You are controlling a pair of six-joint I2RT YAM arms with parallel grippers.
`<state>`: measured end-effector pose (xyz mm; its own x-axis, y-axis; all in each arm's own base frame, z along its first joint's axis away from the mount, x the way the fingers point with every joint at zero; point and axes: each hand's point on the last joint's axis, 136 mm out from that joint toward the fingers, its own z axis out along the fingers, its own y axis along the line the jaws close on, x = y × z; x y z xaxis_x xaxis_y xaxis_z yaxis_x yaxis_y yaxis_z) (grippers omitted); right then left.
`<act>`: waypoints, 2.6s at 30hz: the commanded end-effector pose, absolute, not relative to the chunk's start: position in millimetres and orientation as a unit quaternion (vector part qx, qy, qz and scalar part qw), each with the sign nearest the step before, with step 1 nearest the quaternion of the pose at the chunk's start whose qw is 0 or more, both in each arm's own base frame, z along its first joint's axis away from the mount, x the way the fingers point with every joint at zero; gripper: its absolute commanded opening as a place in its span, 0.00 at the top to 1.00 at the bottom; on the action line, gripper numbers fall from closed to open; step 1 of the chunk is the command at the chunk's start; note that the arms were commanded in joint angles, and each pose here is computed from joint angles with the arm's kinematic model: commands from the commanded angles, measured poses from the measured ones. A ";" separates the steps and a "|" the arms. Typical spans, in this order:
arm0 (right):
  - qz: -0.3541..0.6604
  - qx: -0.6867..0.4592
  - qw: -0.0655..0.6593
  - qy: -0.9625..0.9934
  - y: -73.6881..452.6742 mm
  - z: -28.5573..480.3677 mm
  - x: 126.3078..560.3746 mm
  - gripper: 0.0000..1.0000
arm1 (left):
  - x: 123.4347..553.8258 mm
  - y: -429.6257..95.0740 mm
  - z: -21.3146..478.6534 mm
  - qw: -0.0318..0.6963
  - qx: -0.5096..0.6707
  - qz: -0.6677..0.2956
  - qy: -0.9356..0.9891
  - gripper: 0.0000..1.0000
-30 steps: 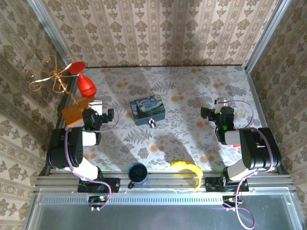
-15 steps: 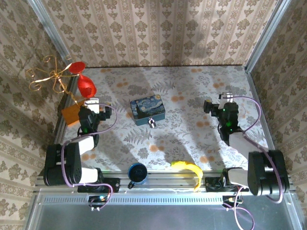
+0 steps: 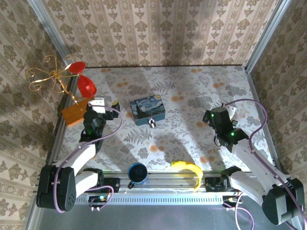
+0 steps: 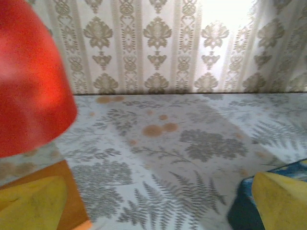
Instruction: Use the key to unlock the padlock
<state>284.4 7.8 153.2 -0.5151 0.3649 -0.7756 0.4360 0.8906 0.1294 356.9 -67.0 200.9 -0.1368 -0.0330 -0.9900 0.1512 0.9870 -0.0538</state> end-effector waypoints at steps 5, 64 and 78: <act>-0.095 0.312 0.282 0.902 1.0 116.0 209.5 0.00 | 338.3 -91.6 199.2 0.640 0.004 -0.147 0.754 0.00; -0.070 0.459 0.126 0.877 7.7 23.0 184.3 0.55 | 322.1 -105.4 207.4 0.643 0.015 -0.199 0.739 0.00; -0.051 0.531 0.147 0.833 12.2 22.4 200.9 0.45 | 315.0 -94.9 220.1 0.663 0.013 -0.175 0.728 0.00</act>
<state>187.6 9.3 17.9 -0.4460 0.8483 -0.2854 0.8791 0.4751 0.0385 317.7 -97.9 219.2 -0.1391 -0.2293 -0.9634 0.2597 0.9303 -0.2590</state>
